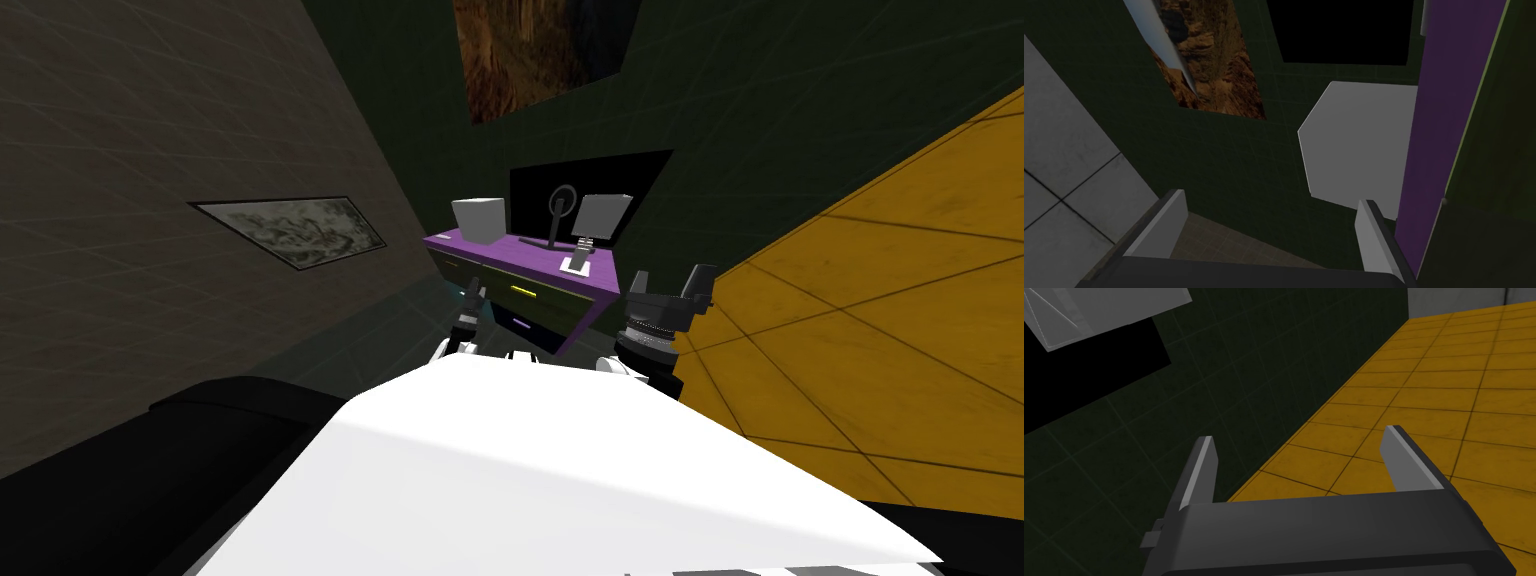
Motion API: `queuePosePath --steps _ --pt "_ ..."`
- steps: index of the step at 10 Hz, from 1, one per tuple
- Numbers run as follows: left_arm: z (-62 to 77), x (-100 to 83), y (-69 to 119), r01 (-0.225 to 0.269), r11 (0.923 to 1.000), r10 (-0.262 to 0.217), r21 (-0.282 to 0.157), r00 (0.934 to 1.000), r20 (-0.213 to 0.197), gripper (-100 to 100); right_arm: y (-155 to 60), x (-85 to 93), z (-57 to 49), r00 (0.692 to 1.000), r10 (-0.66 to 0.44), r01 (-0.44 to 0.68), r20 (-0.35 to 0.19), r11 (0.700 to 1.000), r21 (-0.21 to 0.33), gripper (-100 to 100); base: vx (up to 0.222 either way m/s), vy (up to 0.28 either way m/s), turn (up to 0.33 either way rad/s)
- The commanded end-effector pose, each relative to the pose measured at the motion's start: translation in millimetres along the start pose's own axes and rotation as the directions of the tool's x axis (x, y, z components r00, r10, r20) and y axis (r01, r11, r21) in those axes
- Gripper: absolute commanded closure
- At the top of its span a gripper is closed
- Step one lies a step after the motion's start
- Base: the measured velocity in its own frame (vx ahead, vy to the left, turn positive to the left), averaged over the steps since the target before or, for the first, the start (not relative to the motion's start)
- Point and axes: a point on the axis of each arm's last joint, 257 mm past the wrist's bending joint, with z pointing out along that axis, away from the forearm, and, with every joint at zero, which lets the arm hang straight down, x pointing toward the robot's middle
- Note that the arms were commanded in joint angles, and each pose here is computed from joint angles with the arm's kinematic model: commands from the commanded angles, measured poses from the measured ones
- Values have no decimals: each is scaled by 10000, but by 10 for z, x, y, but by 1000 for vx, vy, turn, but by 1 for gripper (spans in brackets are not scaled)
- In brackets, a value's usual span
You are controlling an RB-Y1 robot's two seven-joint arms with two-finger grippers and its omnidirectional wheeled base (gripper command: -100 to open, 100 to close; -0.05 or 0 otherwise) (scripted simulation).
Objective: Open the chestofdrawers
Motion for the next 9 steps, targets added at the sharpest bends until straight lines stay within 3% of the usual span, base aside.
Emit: queuePosePath --steps 1,5,9 --pt "-7 90 244 -24 9987 17 -512 9999 -124 -100 0 0 0 10000 0 0 0 10000 0 0 48 5 -50" --pt "-37 230 629 -69 9913 24 -1312 9994 -345 -100 0 0 0 10000 0 0 0 10000 0 0 53 6 -67" --pt "-107 396 1052 -236 9751 83 -2205 9975 -702 -100 0 0 0 10000 0 0 0 10000 0 0 58 1 -75"
